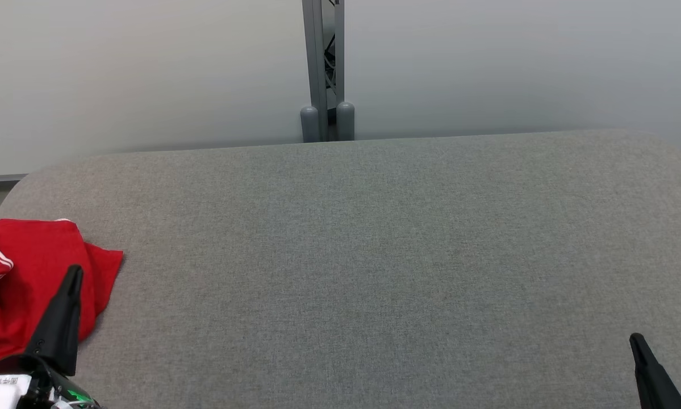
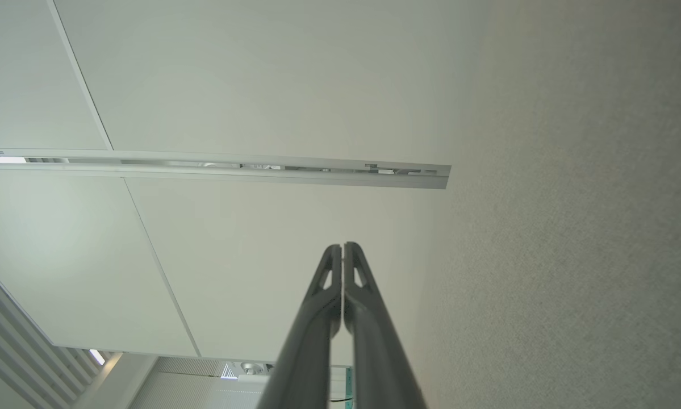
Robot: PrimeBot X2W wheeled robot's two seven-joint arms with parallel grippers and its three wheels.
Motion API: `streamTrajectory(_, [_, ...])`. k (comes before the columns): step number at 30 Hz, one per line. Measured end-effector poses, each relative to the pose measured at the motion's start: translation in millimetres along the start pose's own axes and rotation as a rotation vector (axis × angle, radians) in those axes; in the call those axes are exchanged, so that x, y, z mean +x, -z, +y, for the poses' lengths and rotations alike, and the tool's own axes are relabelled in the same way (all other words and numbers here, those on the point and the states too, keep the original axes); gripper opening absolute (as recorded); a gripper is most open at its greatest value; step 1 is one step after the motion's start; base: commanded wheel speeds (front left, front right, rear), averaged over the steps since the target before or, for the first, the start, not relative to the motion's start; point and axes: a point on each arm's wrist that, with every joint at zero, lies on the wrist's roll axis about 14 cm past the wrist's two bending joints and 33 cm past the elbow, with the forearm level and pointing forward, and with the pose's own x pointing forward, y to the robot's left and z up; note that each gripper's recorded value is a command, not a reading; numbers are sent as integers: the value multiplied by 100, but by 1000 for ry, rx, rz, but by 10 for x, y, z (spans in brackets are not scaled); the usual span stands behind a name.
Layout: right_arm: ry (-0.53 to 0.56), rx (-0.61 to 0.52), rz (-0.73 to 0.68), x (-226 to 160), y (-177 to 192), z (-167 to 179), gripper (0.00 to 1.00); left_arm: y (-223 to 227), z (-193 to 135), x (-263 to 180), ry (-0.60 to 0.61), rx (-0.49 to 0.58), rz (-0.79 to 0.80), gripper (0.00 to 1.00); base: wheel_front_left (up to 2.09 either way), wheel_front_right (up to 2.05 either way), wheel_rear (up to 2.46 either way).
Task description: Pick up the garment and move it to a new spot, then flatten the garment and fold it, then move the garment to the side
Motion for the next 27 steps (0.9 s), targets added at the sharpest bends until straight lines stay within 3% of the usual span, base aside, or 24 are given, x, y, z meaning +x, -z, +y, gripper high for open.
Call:
streamTrajectory(1, [3, 1, 0, -2, 2, -11, 100, 0, 12, 1, -3, -2, -1, 100, 0, 0, 0])
streamTrajectory(7, [38, 12, -15, -8, 17, -138, 100, 30, 186, 23, -47, -27, -8, 100, 0, 0, 0])
streamTrajectory(17, [-13, -70, -52, 158, -70, -64, 100, 88, 214, 176, -21, -3, -32, 100, 0, 0, 0])
streamTrajectory(27, [-124, -320, -64, 323, -102, 169, 100, 15, 203, 290, -10, 214, -108, 100, 0, 0, 0])
